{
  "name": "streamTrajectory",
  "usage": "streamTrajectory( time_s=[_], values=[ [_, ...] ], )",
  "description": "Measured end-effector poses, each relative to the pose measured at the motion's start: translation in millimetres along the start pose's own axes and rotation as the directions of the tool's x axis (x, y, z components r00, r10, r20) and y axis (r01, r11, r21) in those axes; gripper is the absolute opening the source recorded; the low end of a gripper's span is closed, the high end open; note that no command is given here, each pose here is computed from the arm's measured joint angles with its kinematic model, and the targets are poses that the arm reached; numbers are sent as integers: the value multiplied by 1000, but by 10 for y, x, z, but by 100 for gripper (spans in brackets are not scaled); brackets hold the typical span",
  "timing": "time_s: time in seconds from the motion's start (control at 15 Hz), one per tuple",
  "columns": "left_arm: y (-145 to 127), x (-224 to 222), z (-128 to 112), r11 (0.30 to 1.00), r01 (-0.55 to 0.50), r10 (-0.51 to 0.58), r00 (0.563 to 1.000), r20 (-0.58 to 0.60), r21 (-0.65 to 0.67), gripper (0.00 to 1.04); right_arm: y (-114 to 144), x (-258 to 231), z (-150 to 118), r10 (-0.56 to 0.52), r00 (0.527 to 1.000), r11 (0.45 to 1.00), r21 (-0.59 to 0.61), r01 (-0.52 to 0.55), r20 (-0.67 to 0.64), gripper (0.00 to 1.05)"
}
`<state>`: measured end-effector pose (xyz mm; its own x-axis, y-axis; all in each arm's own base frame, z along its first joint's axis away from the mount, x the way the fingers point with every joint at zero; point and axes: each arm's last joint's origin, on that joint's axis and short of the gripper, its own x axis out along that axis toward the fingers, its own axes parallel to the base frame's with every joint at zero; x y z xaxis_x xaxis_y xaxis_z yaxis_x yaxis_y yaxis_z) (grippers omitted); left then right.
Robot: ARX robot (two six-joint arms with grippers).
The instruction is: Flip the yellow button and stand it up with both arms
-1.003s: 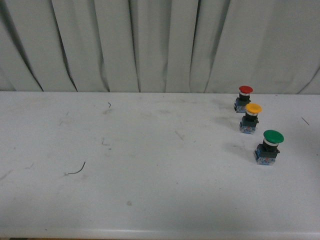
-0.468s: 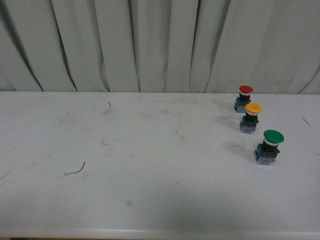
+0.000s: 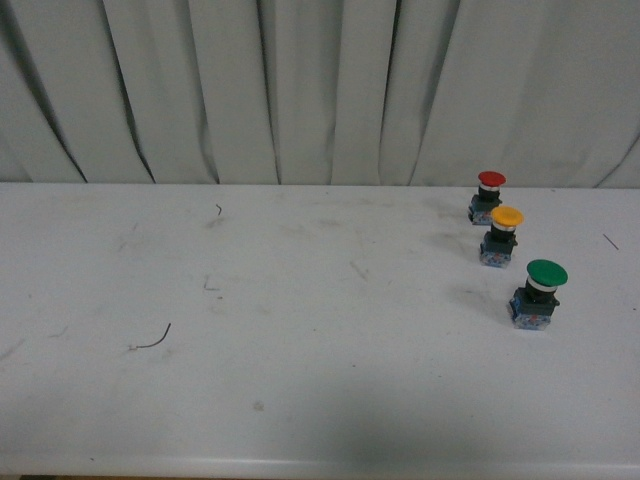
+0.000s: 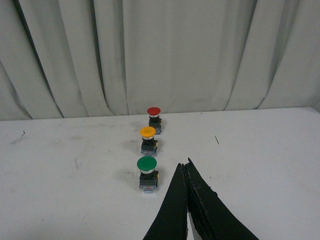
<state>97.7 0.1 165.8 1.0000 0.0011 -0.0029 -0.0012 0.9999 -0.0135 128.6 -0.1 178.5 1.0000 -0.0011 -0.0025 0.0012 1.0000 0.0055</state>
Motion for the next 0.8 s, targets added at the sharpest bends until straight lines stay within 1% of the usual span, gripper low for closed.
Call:
streamTrajectory(
  time_s=[0.13, 0.2, 0.27, 0.4, 0.8],
  values=[
    [0, 0, 0, 1000, 0, 0, 1000, 0, 0, 98, 0, -43, -30, 0, 1000, 1000, 0, 0, 1, 2],
    [0, 0, 0, 1000, 0, 0, 1000, 0, 0, 98, 0, -58, -58, 0, 1000, 1000, 0, 0, 31, 2],
    [0, 0, 0, 1000, 0, 0, 1000, 0, 0, 98, 0, -73, -95, 0, 1000, 1000, 0, 0, 3, 2],
    [0, 0, 0, 1000, 0, 0, 1000, 0, 0, 98, 0, -115, -74, 1, 1000, 1000, 0, -1, 23, 2],
    [0, 0, 0, 1000, 0, 0, 1000, 0, 0, 98, -1, -193, -85, 0, 1000, 1000, 0, 0, 14, 2]
  ],
)
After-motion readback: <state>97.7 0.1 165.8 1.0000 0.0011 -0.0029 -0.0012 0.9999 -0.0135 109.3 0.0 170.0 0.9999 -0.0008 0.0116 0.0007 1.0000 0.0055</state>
